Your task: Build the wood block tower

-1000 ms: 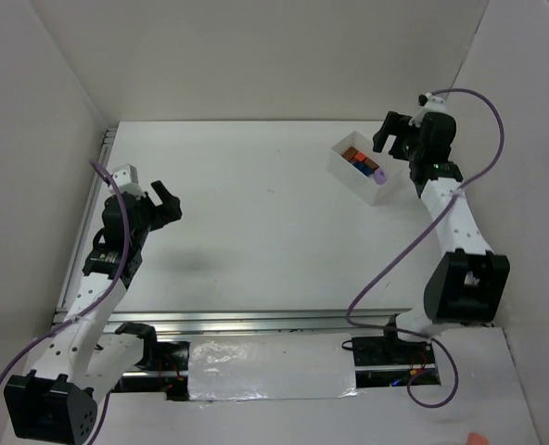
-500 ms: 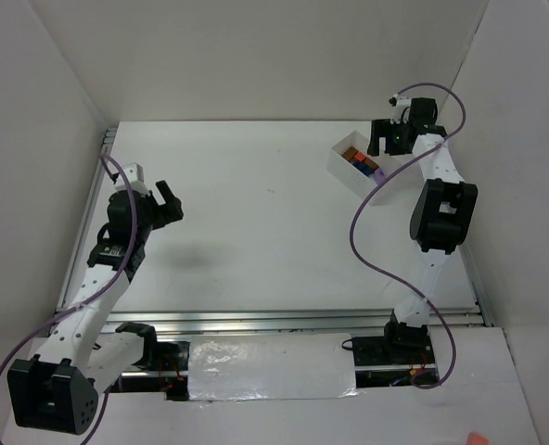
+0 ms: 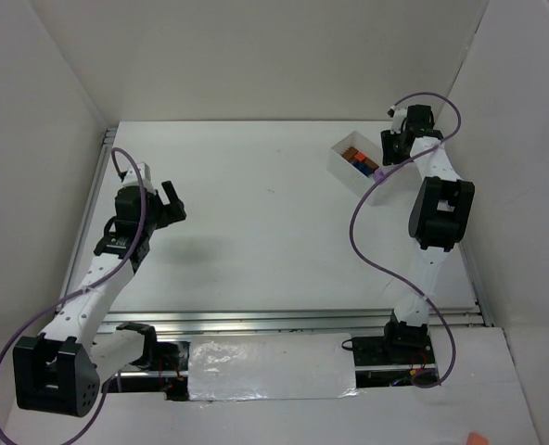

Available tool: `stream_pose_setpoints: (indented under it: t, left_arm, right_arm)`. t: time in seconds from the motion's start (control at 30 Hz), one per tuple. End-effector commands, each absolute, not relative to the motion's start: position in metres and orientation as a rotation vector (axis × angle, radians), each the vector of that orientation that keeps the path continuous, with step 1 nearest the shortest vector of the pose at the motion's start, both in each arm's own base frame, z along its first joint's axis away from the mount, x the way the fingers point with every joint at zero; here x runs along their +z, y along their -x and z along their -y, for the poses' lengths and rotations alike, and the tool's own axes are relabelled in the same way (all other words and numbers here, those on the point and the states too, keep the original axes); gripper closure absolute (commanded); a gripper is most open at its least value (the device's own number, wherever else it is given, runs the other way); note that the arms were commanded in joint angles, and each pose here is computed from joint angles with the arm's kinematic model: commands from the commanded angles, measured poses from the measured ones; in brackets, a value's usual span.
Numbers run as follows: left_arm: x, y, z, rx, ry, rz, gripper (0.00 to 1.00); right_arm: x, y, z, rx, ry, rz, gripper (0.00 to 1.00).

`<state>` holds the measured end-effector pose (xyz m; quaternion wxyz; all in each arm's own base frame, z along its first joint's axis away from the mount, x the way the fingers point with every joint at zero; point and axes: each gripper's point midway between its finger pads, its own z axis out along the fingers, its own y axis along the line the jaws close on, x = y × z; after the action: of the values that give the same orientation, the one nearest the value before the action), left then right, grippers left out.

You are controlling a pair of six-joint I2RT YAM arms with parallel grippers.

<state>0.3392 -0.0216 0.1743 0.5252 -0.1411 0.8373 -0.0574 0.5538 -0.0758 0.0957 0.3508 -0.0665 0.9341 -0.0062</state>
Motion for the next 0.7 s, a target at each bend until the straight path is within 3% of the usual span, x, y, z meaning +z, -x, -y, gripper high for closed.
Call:
stream_pose_setpoints:
  t: [0.0,0.1,0.37,0.43,0.63,0.67]
  left_arm:
    - [0.204,-0.353,0.021,-0.142,0.318,-1.921,0.01]
    - [0.204,-0.353,0.019,-0.132,0.321,-1.91,0.01]
    - [0.205,-0.348,0.01,-0.092,0.356,-1.898,0.01]
    - [0.207,-0.346,0.01,-0.097,0.351,-1.884,0.01]
    - [0.214,-0.341,0.01,-0.103,0.349,-1.865,0.01]
    - [0.215,-0.341,0.011,-0.108,0.343,-1.862,0.01]
  right_arm:
    - [0.098,-0.56,0.083,-0.09,0.209,-2.388,0.5]
    - [0.097,-0.558,0.083,-0.112,0.239,-2.389,0.62]
    - [0.074,-0.549,0.077,-0.108,0.364,-2.433,0.78]
    - [0.073,-0.546,0.076,-0.122,0.379,-2.432,1.0]
    - [0.119,-0.544,0.067,-0.246,0.38,-2.309,1.0]
    - [0.148,-0.541,0.066,-0.36,0.384,-2.255,1.0]
